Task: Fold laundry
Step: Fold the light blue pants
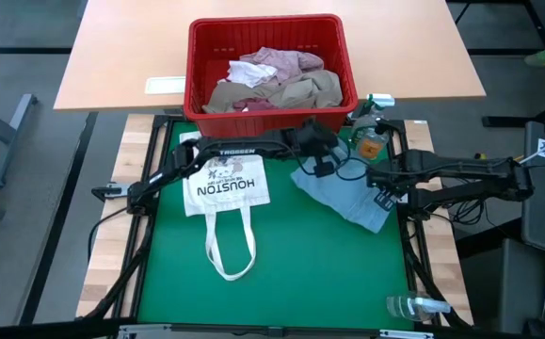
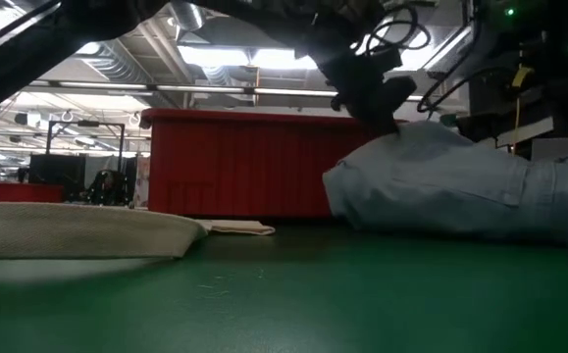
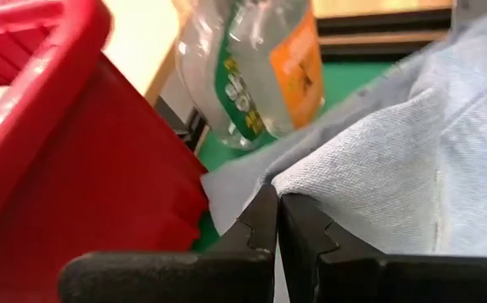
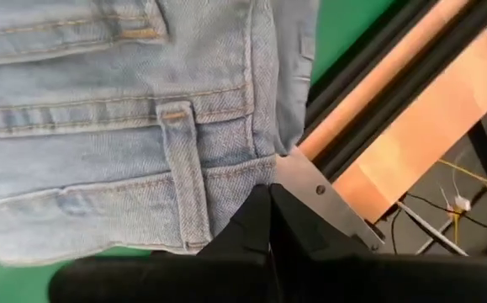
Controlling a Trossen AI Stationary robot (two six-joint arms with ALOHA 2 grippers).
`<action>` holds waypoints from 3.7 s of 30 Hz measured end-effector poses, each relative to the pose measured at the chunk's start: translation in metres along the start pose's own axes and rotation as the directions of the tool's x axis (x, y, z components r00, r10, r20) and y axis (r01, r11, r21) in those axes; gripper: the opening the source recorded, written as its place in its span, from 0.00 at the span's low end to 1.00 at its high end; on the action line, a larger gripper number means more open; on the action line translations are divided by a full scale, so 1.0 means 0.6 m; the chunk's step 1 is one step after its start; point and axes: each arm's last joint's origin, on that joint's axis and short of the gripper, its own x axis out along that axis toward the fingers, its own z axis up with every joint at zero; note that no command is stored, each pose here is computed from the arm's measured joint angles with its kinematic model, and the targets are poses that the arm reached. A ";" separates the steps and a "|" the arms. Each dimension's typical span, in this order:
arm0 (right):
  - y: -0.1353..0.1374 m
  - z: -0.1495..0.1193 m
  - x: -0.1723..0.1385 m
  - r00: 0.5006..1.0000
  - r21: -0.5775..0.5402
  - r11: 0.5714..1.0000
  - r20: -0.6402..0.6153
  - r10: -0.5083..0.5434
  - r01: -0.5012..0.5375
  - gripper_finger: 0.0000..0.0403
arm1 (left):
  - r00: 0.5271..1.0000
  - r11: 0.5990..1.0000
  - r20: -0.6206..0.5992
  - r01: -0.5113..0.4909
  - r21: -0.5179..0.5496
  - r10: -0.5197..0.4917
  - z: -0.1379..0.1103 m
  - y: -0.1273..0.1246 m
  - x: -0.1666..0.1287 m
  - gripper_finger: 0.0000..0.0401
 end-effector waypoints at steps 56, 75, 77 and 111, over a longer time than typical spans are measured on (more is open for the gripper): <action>-0.007 0.001 0.020 0.978 0.011 0.981 0.080 -0.194 0.194 0.24 | 0.967 0.987 0.220 -0.106 -0.121 0.131 -0.097 0.010 0.076 0.31; -0.005 0.000 0.020 0.982 0.011 0.984 0.070 -0.176 0.176 0.31 | 0.946 0.956 0.161 -0.262 -0.130 0.281 -0.097 -0.010 0.068 0.26; -0.005 0.000 0.020 0.982 0.011 0.985 0.069 -0.175 0.175 0.31 | 0.949 0.961 0.167 -0.250 -0.123 0.268 -0.094 -0.022 0.065 0.25; 0.024 0.022 0.019 0.986 -0.121 0.986 0.108 0.127 -0.114 0.31 | 0.978 0.987 -0.195 0.039 -0.156 -0.069 -0.092 -0.131 -0.072 0.22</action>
